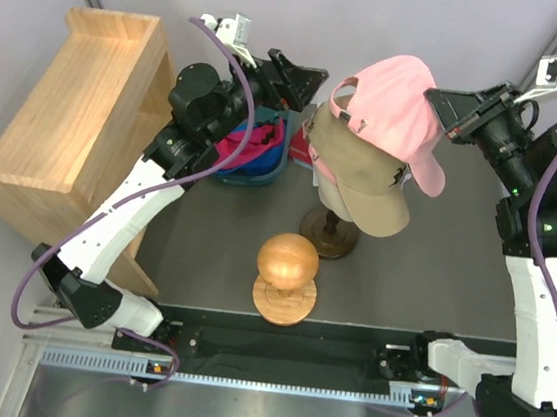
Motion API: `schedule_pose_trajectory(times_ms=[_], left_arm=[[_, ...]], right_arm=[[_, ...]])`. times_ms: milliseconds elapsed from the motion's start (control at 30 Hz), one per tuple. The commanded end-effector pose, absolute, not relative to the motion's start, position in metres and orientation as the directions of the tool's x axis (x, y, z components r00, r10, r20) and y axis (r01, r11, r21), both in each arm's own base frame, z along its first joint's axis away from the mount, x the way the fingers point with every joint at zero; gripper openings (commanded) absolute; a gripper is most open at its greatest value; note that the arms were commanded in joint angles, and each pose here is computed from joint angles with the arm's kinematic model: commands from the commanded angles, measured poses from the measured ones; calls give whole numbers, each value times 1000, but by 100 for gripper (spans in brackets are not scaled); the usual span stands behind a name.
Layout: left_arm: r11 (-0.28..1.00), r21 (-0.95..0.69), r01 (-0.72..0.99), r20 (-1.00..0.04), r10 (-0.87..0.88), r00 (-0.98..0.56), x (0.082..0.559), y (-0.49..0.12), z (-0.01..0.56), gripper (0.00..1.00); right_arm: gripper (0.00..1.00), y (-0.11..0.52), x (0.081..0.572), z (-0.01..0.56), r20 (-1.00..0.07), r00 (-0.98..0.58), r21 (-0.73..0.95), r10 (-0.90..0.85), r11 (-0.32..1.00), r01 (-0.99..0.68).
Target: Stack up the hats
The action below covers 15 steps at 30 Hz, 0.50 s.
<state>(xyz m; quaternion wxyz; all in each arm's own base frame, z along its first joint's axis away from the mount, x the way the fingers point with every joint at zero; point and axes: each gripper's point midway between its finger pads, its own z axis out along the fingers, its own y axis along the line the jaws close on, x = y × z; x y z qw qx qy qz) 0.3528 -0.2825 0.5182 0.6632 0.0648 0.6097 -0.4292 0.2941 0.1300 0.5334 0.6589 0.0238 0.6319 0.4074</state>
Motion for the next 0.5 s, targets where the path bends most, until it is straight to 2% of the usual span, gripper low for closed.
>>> schedule_pose_trajectory(times_ms=[0, 267, 467], left_arm=[[549, -460, 698, -824, -557, -105, 342, -286, 547, 99], [539, -509, 671, -816, -549, -178, 337, -286, 532, 99], [552, -558, 619, -814, -510, -278, 335, -288, 498, 95]], right_arm=[[3, 144, 284, 552, -843, -97, 485, 529, 671, -561], [4, 158, 287, 547, -862, -113, 465, 494, 683, -563], [5, 168, 286, 540, -872, -141, 458, 469, 679, -574]])
